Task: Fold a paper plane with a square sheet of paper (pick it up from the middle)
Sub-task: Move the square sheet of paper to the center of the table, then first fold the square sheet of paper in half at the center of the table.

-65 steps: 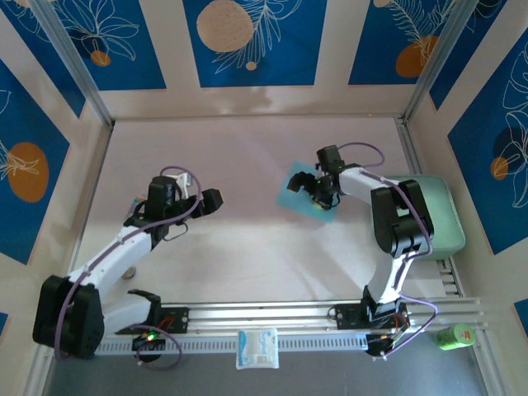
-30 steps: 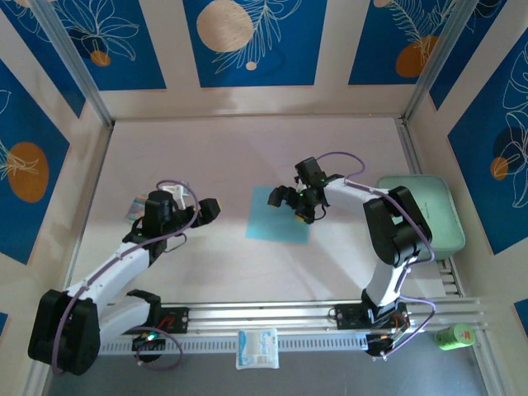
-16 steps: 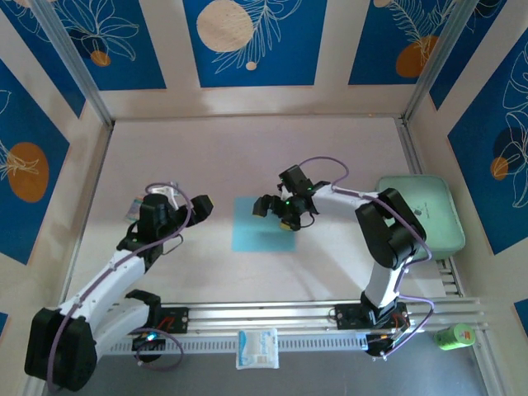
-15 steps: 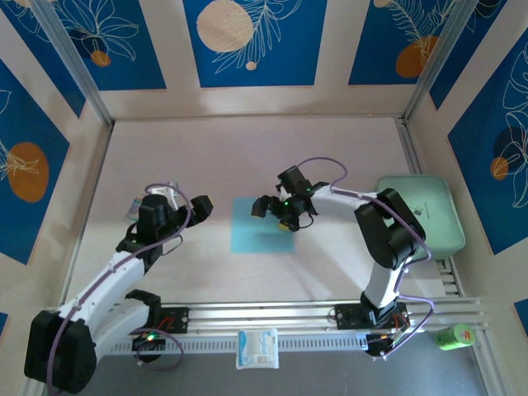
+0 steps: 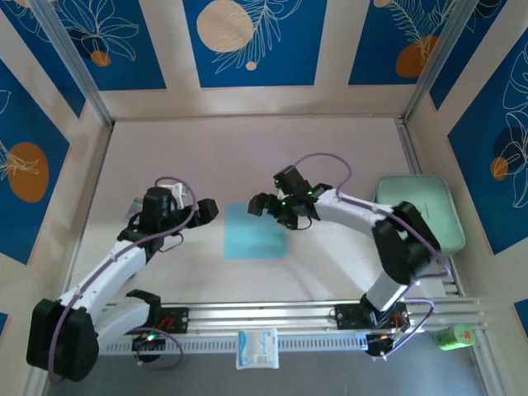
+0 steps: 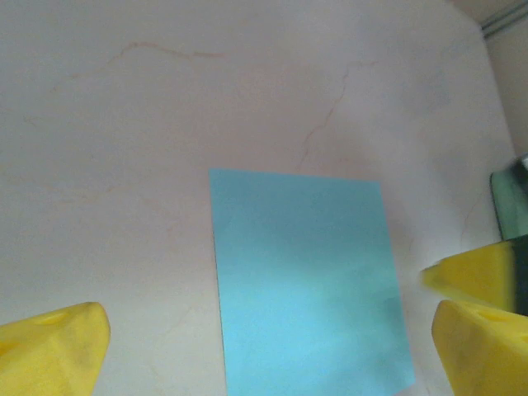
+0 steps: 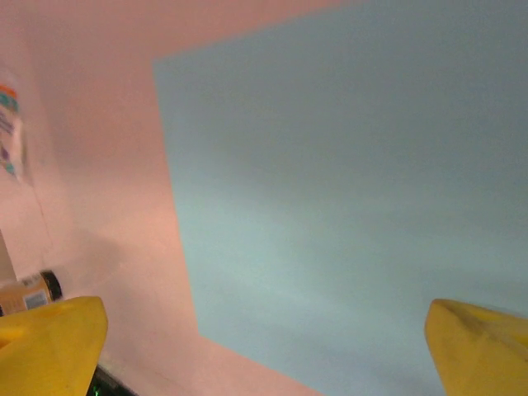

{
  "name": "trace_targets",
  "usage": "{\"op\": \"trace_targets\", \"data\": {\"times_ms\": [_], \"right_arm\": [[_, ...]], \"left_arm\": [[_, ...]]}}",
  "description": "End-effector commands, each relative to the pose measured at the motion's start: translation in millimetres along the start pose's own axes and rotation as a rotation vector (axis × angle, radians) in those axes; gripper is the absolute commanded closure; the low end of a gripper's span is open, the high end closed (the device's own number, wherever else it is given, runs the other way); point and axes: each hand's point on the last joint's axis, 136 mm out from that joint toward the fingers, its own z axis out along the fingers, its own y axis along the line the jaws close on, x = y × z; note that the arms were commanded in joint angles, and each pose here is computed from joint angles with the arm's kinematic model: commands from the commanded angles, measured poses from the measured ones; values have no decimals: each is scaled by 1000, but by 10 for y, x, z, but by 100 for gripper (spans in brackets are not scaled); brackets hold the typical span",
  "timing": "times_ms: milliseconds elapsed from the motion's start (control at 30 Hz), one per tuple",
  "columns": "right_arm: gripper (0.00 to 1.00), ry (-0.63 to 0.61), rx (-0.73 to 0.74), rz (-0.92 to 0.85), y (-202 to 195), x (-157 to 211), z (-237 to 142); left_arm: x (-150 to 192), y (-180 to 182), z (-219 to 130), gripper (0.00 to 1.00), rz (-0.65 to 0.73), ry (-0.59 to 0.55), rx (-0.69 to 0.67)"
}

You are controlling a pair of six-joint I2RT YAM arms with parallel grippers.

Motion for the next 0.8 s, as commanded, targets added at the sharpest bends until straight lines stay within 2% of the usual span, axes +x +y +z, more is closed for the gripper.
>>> {"op": "trace_targets", "data": {"times_ms": [0, 100, 200, 300, 367, 467, 600, 700, 767], "right_arm": [[1, -192, 119, -2, -185, -206, -445], [1, -341, 165, 26, -312, -347, -793], [1, -421, 123, 35, -374, -433, -1033], [1, -404, 18, 58, -440, -461, -1139], [1, -358, -44, 134, -567, -453, -1174], [1, -285, -186, 124, -560, -431, -1163], [1, -271, -192, 98, -617, -359, -1129], [1, -260, -179, 96, -680, -305, -1076], [1, -246, -170, 102, -723, -268, -1029]], "left_arm": [[7, -147, 19, 3, 40, 62, 14], [66, -185, 111, 4, 74, 105, -32], [194, -295, 267, 5, 136, 174, -71], [339, -365, 450, 8, 196, 252, -139], [447, -385, 576, 10, 221, 312, -197], [580, -388, 736, 12, 232, 380, -282], [769, -398, 928, 17, 178, 464, -353], [847, -431, 1037, 18, 170, 492, -409], [876, -437, 1077, 22, 181, 505, -460]]}}
